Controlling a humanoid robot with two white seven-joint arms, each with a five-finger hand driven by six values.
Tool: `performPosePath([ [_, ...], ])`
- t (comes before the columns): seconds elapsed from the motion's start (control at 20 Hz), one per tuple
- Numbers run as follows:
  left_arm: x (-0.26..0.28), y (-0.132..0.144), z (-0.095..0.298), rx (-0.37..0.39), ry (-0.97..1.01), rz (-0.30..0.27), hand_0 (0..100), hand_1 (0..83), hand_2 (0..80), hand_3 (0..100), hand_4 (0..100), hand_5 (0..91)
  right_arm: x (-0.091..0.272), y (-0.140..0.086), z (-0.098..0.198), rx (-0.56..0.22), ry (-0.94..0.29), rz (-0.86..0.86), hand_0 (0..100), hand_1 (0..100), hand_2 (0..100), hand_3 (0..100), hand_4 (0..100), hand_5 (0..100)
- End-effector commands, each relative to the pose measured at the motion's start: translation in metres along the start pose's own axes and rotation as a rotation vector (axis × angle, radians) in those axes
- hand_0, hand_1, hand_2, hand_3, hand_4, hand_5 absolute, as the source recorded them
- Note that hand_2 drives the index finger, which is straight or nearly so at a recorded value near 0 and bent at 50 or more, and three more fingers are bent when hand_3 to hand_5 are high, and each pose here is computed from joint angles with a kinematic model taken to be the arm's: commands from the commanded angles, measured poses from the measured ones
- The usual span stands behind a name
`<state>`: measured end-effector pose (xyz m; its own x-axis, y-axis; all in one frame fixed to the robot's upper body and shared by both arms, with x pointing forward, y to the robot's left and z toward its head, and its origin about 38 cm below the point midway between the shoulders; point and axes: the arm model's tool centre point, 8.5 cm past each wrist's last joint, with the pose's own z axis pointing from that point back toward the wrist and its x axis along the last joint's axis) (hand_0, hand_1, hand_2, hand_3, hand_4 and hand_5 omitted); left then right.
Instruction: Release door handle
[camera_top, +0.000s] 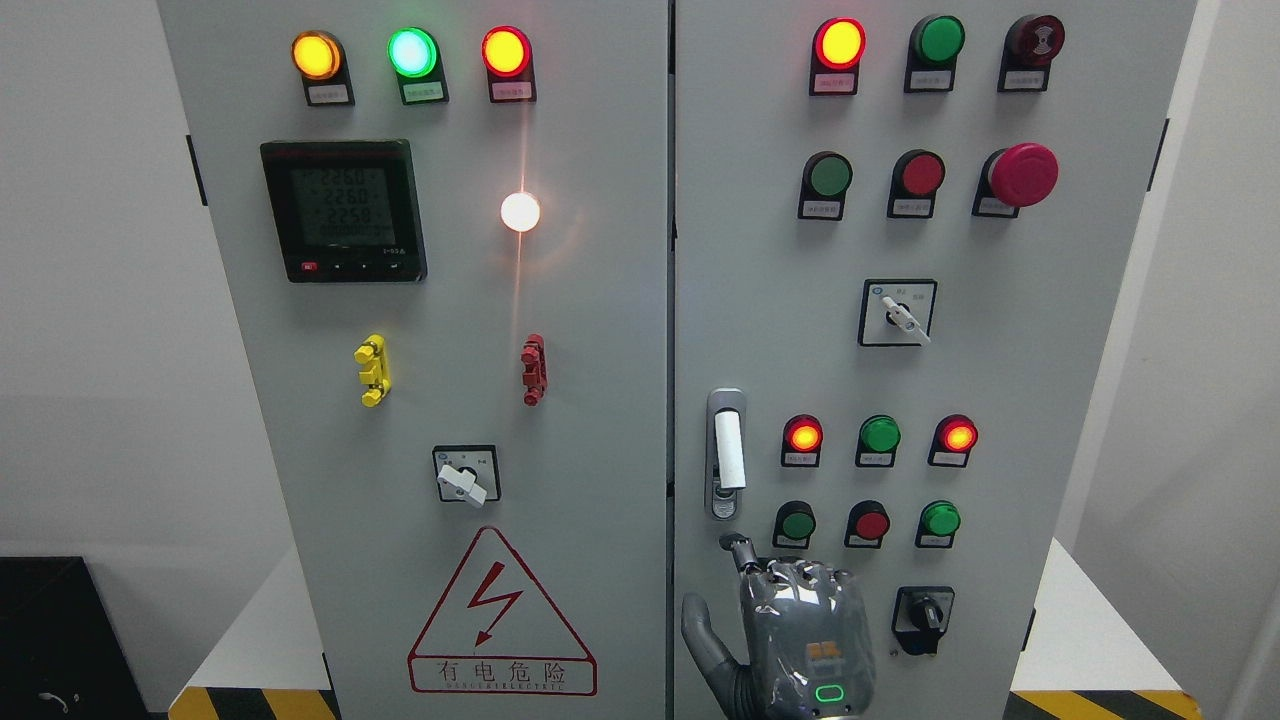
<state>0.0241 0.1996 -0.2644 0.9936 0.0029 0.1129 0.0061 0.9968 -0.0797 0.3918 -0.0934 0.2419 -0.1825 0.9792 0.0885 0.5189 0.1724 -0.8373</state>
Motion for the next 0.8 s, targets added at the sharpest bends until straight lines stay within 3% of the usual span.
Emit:
performPosePath([
  [0.0, -0.013, 0.000, 0.001, 0.001, 0.020, 0.004, 12, 55.6, 0.0, 0, 0, 0.0, 0.001, -0.010, 0.000, -0.022, -0.002, -0.012, 54, 33, 37, 100, 100, 100],
  [0.55, -0.013, 0.000, 0.001, 0.001, 0.020, 0.004, 12, 55.6, 0.0, 0, 0, 0.0, 0.001, -0.020, 0.029, -0.019, -0.022, -0.042, 58, 31, 40, 100, 100, 100],
  [0.75, -0.013, 0.000, 0.001, 0.001, 0.020, 0.004, 12, 55.6, 0.0, 0, 0, 0.0, 0.000, -0.025, 0.035, -0.026, -0.018, -0.050, 57, 30, 46, 100, 100, 100],
])
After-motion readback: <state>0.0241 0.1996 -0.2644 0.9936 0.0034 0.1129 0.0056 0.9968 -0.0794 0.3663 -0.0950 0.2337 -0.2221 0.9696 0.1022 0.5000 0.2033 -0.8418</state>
